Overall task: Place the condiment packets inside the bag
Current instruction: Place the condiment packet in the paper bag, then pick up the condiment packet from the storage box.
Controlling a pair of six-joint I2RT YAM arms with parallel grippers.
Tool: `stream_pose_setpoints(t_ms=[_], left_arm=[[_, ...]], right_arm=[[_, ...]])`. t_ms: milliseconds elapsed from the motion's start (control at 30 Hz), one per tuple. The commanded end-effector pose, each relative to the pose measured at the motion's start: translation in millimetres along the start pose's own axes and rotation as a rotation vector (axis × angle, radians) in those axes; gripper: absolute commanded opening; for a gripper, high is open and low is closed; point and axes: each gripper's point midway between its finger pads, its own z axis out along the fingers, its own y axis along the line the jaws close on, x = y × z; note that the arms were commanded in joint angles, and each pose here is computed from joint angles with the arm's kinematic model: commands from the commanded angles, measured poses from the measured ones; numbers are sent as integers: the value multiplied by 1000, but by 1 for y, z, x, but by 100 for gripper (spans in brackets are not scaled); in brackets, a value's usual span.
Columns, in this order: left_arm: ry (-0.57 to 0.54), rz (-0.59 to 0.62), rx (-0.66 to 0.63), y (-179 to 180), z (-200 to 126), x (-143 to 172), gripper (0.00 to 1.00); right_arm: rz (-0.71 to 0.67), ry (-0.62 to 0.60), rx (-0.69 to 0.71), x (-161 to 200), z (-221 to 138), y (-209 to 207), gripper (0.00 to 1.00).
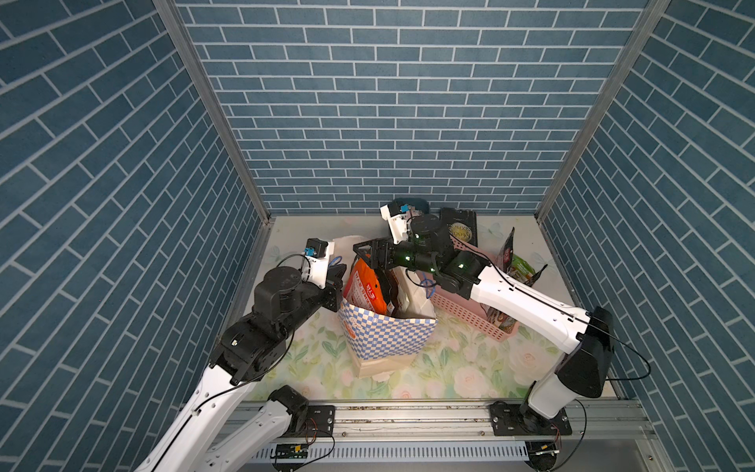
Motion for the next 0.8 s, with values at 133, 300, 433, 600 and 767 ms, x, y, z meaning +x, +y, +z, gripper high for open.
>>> stream_pose_setpoints(t_ms=[133,300,433,600,767], left_arm=[[-72,7,27,-4,-5,-15,0],[-50,7,32,-5,-3,-8,0],[-45,12,21,-3,-5,-6,0],[-72,13,16,-2,-10,-12,0],[-73,10,22,-3,-11,-12,0]], right_arm=[[-62,-36,147,-37,-72,-28,79],[10,-2,468,-29,-144,-107,77],[76,10,812,-15,-226,-168,76],[181,42,1025,14,-292,-216,76],[242,64,1061,30,-294,-245,75]])
